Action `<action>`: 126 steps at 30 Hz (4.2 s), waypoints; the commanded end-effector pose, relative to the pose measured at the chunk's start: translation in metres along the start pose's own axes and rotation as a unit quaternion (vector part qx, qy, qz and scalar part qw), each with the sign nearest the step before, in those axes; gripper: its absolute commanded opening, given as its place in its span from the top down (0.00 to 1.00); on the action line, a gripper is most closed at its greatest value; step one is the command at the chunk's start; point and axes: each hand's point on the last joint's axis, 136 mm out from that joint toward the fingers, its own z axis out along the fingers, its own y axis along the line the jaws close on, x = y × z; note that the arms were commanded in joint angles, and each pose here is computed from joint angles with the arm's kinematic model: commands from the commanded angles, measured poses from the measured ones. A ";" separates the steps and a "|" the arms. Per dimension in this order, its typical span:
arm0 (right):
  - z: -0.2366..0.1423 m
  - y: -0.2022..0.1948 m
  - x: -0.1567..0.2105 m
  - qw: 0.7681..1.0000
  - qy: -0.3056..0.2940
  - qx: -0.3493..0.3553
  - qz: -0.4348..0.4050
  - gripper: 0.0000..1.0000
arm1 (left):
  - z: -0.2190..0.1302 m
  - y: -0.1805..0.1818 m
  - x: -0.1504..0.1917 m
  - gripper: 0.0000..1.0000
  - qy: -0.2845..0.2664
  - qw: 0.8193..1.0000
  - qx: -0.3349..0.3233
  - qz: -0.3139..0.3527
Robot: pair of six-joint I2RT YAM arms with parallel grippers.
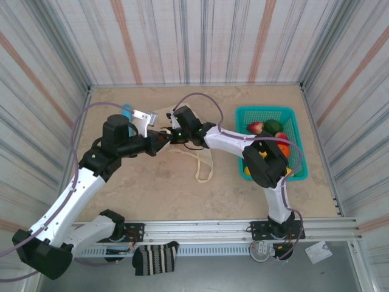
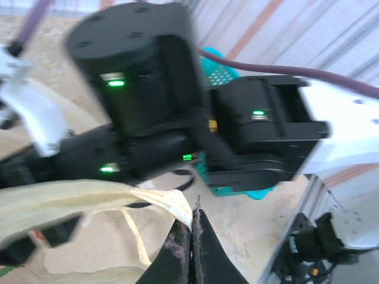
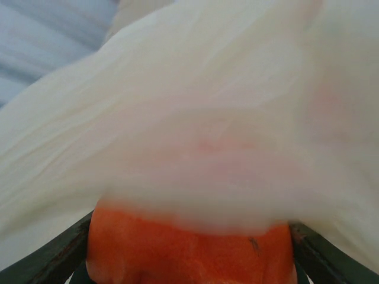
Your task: Place the fake fruits into the plastic bag and tie a complex knot
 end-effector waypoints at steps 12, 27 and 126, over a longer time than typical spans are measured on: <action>-0.073 -0.093 -0.101 0.963 -0.159 0.213 0.051 0.14 | -0.048 -0.059 -0.029 1.00 -0.011 0.995 0.039 0.087; -0.110 -0.058 -0.083 0.980 -0.133 0.144 0.014 0.13 | -0.003 -0.009 0.004 1.00 0.042 0.999 -0.011 0.033; -0.295 -0.039 -0.009 0.986 -0.149 0.056 0.056 0.50 | -0.006 0.011 -0.001 1.00 -0.001 0.998 -0.062 -0.024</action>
